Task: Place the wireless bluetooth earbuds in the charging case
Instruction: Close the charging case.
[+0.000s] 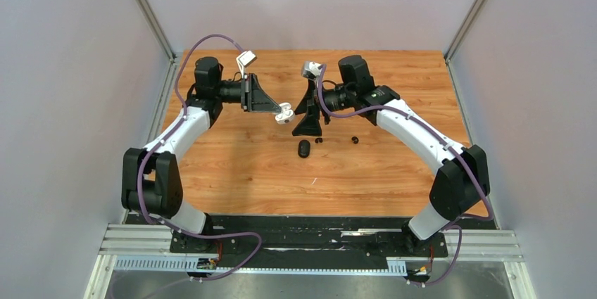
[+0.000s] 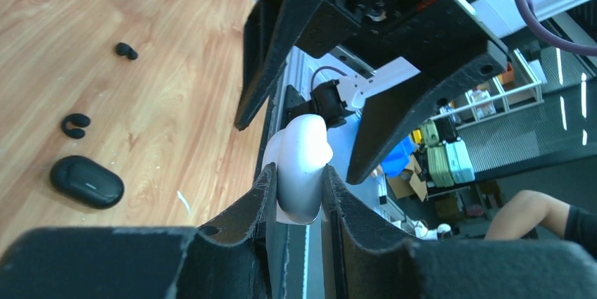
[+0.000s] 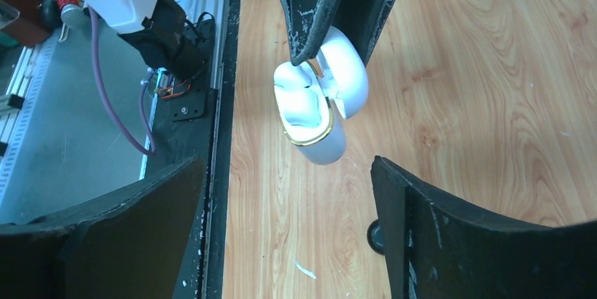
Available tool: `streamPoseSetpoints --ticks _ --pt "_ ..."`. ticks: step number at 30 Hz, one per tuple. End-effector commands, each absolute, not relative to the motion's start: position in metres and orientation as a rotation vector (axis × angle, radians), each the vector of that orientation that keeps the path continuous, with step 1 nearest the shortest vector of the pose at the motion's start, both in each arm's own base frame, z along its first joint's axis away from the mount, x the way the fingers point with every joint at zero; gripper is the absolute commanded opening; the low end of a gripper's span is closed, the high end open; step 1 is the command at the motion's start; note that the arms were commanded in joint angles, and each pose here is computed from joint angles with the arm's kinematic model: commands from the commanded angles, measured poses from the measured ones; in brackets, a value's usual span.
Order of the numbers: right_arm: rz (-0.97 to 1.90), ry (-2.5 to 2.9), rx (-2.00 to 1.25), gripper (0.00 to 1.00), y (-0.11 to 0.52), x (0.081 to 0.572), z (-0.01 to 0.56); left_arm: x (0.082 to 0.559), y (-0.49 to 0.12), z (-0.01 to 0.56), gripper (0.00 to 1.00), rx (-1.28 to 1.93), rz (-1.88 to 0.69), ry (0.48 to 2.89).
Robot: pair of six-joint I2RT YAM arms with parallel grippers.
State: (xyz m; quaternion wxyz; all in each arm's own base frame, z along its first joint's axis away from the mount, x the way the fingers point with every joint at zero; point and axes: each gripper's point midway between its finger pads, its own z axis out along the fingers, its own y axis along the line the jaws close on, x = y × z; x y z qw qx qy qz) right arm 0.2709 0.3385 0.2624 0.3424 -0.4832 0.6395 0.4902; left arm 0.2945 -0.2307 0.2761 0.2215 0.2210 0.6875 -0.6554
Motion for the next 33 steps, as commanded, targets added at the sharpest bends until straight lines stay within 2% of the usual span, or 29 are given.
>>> streamPoseSetpoints --ticks 1,4,8,14,17,20,21,23,24,26,30,33 --pt "1.318 1.46 -1.37 0.85 0.347 0.259 0.28 0.268 -0.228 0.301 0.0 0.726 -1.845 1.841" --pt "1.335 1.466 -1.352 0.78 0.35 0.26 0.281 0.265 -0.229 0.302 0.0 0.737 -1.847 1.837" --pt "1.404 1.468 -1.312 0.61 0.354 0.259 0.289 0.264 -0.231 0.303 0.0 0.734 -1.842 1.837" --pt "1.445 1.511 -1.252 0.47 0.358 0.262 0.29 0.263 -0.233 0.304 0.0 0.733 -1.842 1.835" --pt "1.457 1.556 -1.214 0.31 0.359 0.265 0.286 0.262 -0.233 0.305 0.0 0.73 -1.841 1.833" --pt "1.45 1.602 -1.173 0.06 0.36 0.27 0.282 0.261 -0.232 0.308 0.0 0.731 -1.834 1.827" --pt "1.447 1.625 -1.151 0.01 0.36 0.272 0.28 0.26 -0.232 0.311 0.0 0.732 -1.825 1.82" --pt "1.441 1.649 -1.126 0.0 0.361 0.276 0.277 0.259 -0.232 0.316 0.16 0.733 -1.804 1.807" --pt "1.437 1.661 -1.112 0.0 0.361 0.278 0.276 0.255 -0.232 0.32 0.29 0.747 -1.791 1.792" --pt "1.431 1.69 -1.083 0.0 0.361 0.282 0.273 0.25 -0.232 0.326 0.42 0.778 -1.756 1.759" --pt "1.426 1.777 -0.985 0.0 0.361 0.294 0.265 0.242 -0.233 0.33 0.58 0.901 -1.567 1.678" --pt "1.445 1.826 -0.934 0.0 0.36 0.3 0.26 0.235 -0.234 0.322 0.62 0.959 -1.438 1.721"
